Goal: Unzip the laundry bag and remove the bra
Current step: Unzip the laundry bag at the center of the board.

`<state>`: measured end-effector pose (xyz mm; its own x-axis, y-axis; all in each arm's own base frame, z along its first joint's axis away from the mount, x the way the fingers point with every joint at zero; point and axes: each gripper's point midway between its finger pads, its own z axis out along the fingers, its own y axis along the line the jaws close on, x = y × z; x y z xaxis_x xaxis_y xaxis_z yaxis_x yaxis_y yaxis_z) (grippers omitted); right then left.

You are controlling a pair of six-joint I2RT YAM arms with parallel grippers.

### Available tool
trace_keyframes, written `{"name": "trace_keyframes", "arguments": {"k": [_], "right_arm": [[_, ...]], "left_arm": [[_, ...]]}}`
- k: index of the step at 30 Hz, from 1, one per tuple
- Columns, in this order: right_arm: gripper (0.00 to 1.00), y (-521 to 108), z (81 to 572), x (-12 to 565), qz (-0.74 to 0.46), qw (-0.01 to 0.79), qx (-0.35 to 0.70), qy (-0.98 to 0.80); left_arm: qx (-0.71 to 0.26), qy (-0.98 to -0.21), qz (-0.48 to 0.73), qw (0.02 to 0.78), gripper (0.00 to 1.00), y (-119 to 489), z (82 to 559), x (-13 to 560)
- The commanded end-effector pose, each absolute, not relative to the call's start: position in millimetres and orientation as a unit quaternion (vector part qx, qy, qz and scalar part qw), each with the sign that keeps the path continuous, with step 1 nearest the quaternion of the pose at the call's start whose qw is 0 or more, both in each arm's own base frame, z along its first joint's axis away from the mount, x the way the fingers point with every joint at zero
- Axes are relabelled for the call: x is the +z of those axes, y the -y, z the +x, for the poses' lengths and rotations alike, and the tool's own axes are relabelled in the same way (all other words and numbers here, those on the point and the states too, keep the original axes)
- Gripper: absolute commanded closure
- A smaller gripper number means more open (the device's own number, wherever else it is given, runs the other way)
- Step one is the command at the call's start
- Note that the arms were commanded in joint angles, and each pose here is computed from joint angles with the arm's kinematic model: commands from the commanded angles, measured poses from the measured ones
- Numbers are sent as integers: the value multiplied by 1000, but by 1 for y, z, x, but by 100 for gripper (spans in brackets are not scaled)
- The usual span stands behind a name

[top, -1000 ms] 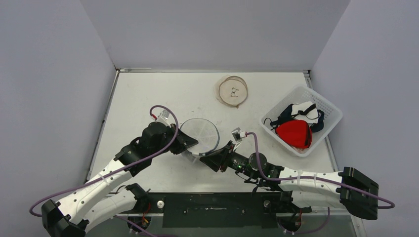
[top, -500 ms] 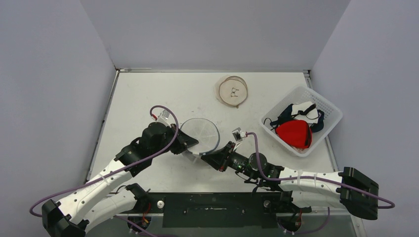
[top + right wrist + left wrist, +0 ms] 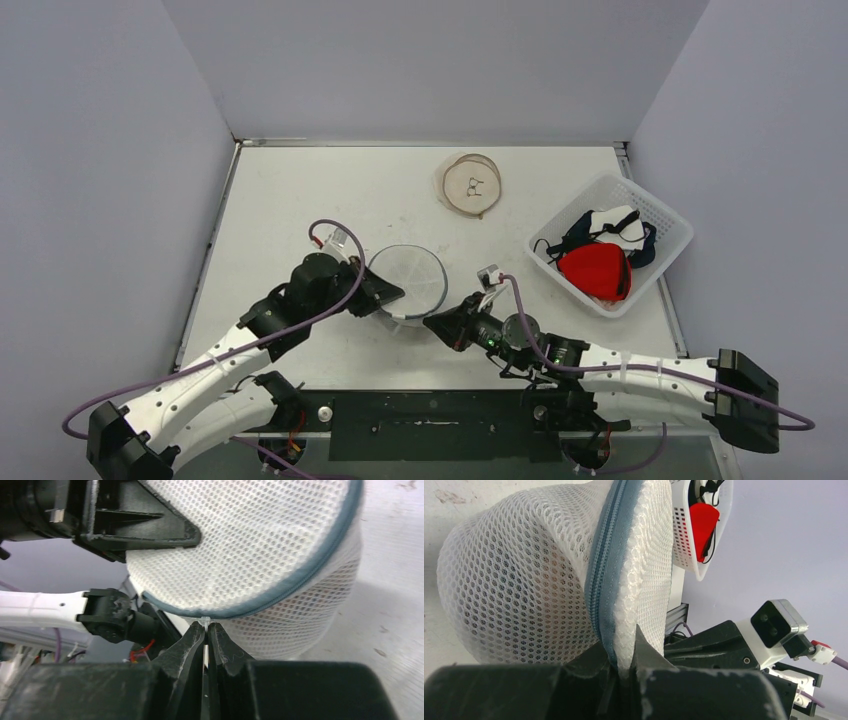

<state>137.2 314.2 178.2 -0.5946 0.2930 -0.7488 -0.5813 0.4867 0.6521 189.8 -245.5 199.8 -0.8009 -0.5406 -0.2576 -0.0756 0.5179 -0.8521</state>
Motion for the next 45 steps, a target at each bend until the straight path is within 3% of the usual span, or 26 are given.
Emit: {"name": "trace_keyframes", "arguments": {"k": [1, 12, 14, 21, 25, 30, 34, 39, 45], "right_arm": [[95, -288, 153, 156, -78, 468, 417, -775], [95, -267, 143, 133, -108, 481, 362, -791], [95, -267, 140, 125, -112, 479, 356, -795], [95, -285, 136, 117, -111, 472, 367, -794], [95, -299, 139, 122, -113, 474, 372, -790], [95, -317, 141, 127, -119, 471, 375, -789], [95, -330, 144, 128, -124, 469, 373, -791], [95, -348, 144, 129, -136, 464, 377, -790], [95, -359, 144, 128, -147, 458, 376, -792]], "left_arm": [[-523, -800, -148, 255, 100, 265, 188, 229], [-502, -819, -79, 265, 97, 289, 208, 195], [-493, -826, -69, 266, 86, 297, 219, 185], [-422, -855, -80, 290, 30, 294, 255, 166], [-324, -882, -138, 314, 11, 244, 249, 150], [-276, -873, -215, 339, 5, 182, 216, 147], [-327, -859, -236, 316, 6, 176, 185, 147], [-453, -808, -237, 293, 17, 212, 171, 161], [-469, -804, -221, 291, 31, 239, 173, 163]]}}
